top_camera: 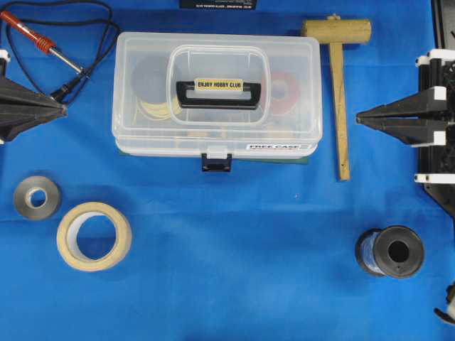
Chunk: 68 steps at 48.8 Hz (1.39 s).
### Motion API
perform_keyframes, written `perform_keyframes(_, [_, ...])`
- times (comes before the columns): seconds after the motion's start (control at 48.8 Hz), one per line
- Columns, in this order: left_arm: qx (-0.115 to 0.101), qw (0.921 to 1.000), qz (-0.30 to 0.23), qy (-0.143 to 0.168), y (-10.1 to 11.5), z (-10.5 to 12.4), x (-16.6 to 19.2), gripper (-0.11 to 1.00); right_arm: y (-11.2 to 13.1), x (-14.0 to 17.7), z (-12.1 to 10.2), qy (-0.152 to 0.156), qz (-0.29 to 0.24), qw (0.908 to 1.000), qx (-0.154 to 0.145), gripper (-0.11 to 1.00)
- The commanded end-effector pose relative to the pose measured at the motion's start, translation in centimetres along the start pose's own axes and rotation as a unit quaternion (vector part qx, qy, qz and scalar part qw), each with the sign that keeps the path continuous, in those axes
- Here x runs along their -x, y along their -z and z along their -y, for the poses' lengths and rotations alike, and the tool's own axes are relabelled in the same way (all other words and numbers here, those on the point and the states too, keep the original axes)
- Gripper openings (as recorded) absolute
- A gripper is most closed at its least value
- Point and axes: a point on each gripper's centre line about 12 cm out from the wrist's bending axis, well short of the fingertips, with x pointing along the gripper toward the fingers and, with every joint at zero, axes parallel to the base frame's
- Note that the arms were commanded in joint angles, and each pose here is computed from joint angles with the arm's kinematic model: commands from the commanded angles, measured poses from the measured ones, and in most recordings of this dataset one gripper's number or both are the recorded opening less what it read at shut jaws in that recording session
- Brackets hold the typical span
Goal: Open the tool box with both arms.
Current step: 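Move both open grippers inward toward the sides of the clear box lid, then close both grippers on the left and right edges of the lid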
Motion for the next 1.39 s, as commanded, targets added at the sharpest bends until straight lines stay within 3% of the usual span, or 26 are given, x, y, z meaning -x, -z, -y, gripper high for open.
perform_keyframes(0.0, [0.002, 0.9999, -0.010, -0.005, -0.2, -0.1, -0.1, 0.00, -1.4, -0.4, 0.1, 0.002, 0.018, 0.9998, -0.001, 0.00])
perform_keyframes(0.225, [-0.011, 0.9990, -0.041, -0.013, 0.2, -0.5, 0.4, 0.00, -1.6, -0.5, 0.2, 0.006, -0.030, 0.9995, -0.005, 0.00])
perform_keyframes(0.389, [-0.028, 0.9945, -0.095, -0.034, 1.6, -1.4, 0.7, 0.00, -0.5, -0.1, 0.6, 0.017, -0.086, 0.9960, -0.016, 0.00])
perform_keyframes(0.573, [-0.027, 0.9897, -0.133, -0.044, 2.5, -1.9, 1.0, 0.02, -0.1, 0.6, 1.1, 0.030, -0.126, 0.9912, -0.028, 0.01])
perform_keyframes(0.655, [-0.024, 0.9876, -0.149, -0.045, 3.0, -1.9, 1.1, 0.17, 0.5, 0.9, 1.3, 0.038, -0.155, 0.9867, -0.030, 0.12])
perform_keyframes(0.84, [-0.021, 0.9790, -0.197, -0.048, 4.6, -2.1, 1.6, 0.73, 2.9, 1.5, 2.2, 0.063, -0.245, 0.9667, -0.037, 0.65])
perform_keyframes(0.922, [-0.015, 0.9740, -0.216, -0.066, 5.2, -2.7, 1.9, 0.88, 4.1, 1.7, 2.8, 0.078, -0.278, 0.9563, -0.043, 0.83])
perform_keyframes(1.044, [-0.007, 0.9647, -0.243, -0.102, 6.6, -4.1, 2.2, 0.91, 5.4, 1.8, 4.2, 0.114, -0.307, 0.9434, -0.052, 0.82])
perform_keyframes(1.167, [-0.001, 0.9577, -0.263, -0.116, 8.0, -4.8, 2.0, 0.91, 6.9, 1.5, 5.3, 0.138, -0.333, 0.9308, -0.059, 0.82])
perform_keyframes(1.372, [-0.002, 0.9562, -0.268, -0.118, 9.6, -5.3, 0.3, 0.91, 8.9, 0.1, 6.1, 0.143, -0.353, 0.9230, -0.059, 0.82])
